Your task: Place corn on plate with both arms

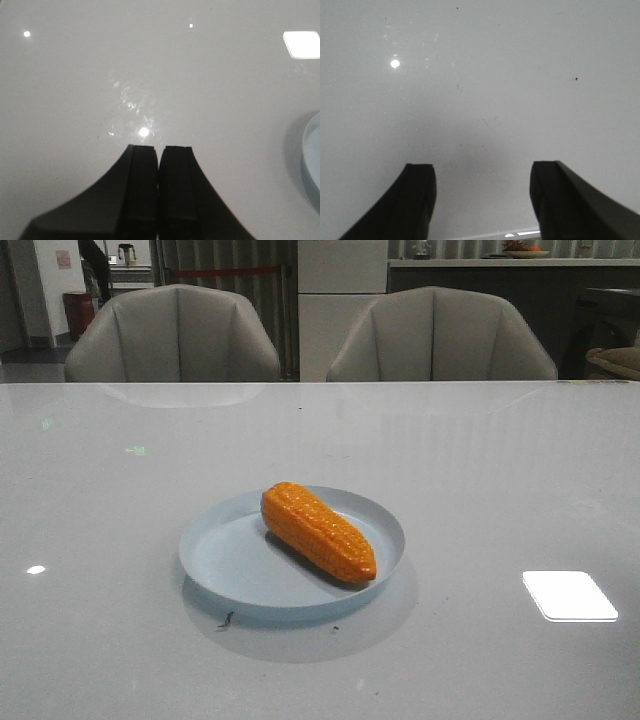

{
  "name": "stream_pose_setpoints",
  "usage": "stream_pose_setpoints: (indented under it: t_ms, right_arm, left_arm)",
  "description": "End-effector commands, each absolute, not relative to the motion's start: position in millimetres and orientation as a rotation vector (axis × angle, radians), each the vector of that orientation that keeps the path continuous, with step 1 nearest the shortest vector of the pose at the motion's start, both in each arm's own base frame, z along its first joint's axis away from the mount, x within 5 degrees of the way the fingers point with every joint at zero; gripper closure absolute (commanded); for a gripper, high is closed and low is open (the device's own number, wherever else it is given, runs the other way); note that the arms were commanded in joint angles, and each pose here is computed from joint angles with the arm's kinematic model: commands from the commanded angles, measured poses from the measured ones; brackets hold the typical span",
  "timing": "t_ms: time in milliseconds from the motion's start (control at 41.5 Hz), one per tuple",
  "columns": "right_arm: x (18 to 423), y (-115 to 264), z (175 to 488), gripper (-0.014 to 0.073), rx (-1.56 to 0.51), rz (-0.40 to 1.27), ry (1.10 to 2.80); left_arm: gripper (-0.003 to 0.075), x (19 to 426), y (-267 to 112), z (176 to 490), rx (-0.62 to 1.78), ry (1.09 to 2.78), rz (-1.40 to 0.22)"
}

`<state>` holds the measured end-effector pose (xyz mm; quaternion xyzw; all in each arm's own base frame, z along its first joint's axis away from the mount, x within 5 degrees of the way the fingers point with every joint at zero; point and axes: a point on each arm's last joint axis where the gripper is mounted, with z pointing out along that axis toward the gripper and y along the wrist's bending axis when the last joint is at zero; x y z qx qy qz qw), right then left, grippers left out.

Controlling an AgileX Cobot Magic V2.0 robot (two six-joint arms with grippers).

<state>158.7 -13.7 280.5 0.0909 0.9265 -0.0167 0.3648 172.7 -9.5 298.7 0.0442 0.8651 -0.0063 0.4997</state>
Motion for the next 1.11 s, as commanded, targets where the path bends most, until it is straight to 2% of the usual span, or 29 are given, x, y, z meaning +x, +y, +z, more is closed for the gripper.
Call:
stream_pose_setpoints:
  t_ms: [0, 265, 554, 626, 819, 1084]
  right_arm:
    - [163.6, -14.7, 293.8, 0.0087, 0.225, -0.042, 2.294]
    - [163.6, -14.7, 293.8, 0.0087, 0.225, -0.042, 2.294]
    - [163.6, -14.7, 293.8, 0.0087, 0.225, -0.042, 2.294]
    - [163.7, -14.7, 293.8, 0.0087, 0.225, -0.042, 2.293]
    - [163.7, -14.7, 293.8, 0.0087, 0.225, -0.042, 2.292]
    - [163.6, -14.7, 293.8, 0.0087, 0.225, -0.042, 2.294]
  left_arm:
    - [0.0626, 158.2, -8.3, 312.6, 0.08, 1.915, -0.022]
    - [0.0626, 93.3, -4.1, 268.2, 0.06, 1.529, -0.007]
    - [0.0626, 52.3, -2.1, 225.5, 0.054, 1.332, -0.005]
    - [0.0626, 53.8, -2.1, 215.9, 0.053, 1.338, -0.004]
    - [0.0626, 56.5, -2.6, 200.8, 0.063, 1.481, -0.007]
    - [0.0626, 56.5, -2.6, 200.6, 0.063, 1.483, -0.007]
